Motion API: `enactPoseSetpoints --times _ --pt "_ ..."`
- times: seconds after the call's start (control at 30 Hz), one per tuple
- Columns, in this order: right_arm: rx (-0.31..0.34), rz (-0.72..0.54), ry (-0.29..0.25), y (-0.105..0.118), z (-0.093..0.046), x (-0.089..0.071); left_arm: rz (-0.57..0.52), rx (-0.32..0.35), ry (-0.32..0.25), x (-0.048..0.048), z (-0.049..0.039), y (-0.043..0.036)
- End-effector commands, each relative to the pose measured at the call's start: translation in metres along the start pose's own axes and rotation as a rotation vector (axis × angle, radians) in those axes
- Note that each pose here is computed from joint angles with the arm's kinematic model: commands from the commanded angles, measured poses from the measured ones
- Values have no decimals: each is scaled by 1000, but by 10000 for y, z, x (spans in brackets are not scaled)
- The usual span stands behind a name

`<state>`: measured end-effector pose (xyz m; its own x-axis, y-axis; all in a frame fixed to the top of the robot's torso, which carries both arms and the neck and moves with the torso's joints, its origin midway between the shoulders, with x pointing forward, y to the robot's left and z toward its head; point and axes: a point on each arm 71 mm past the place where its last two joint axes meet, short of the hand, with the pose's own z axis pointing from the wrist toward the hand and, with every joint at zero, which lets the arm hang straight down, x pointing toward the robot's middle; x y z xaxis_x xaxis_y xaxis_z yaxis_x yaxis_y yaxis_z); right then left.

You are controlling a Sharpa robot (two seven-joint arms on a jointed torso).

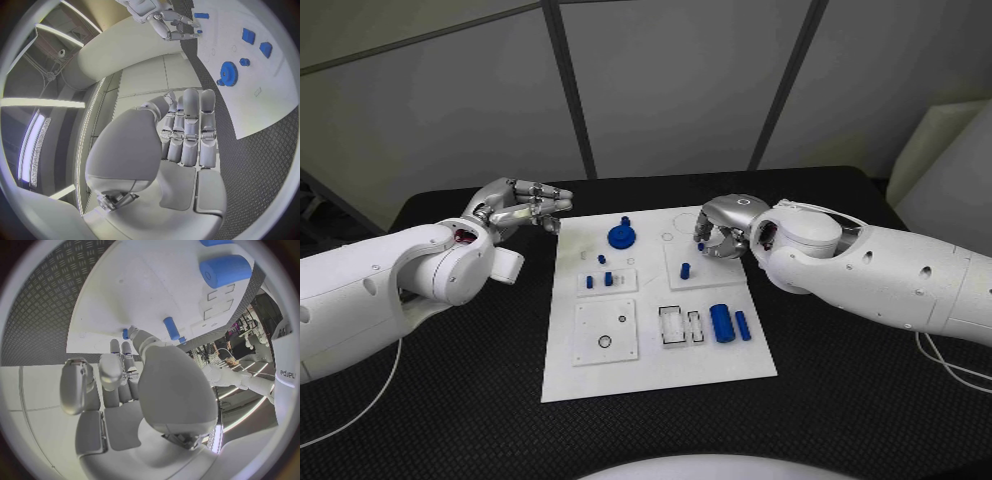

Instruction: Assemble the parts on the task board

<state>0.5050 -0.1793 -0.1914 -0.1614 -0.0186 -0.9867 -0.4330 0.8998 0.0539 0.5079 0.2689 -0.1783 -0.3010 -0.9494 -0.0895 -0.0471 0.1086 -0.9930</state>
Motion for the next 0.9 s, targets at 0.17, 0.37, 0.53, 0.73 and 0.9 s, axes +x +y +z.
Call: enactPoseSetpoints --times 0.17,0.37,0.53,0.73,0.9 --pt "-1 -29 55 22 16 64 -61 19 -27 -15 -2 -23" --pt "-5 -28 63 39 27 90 -71 26 -43 -30 -2 -27" --pt "-2 -27 65 44 38 105 -78 28 -50 -36 -1 -27" --pt "14 -35 52 43 40 105 -81 25 -50 -38 3 -24" --pt "21 -41 25 53 40 90 -82 23 -48 -37 6 -22"
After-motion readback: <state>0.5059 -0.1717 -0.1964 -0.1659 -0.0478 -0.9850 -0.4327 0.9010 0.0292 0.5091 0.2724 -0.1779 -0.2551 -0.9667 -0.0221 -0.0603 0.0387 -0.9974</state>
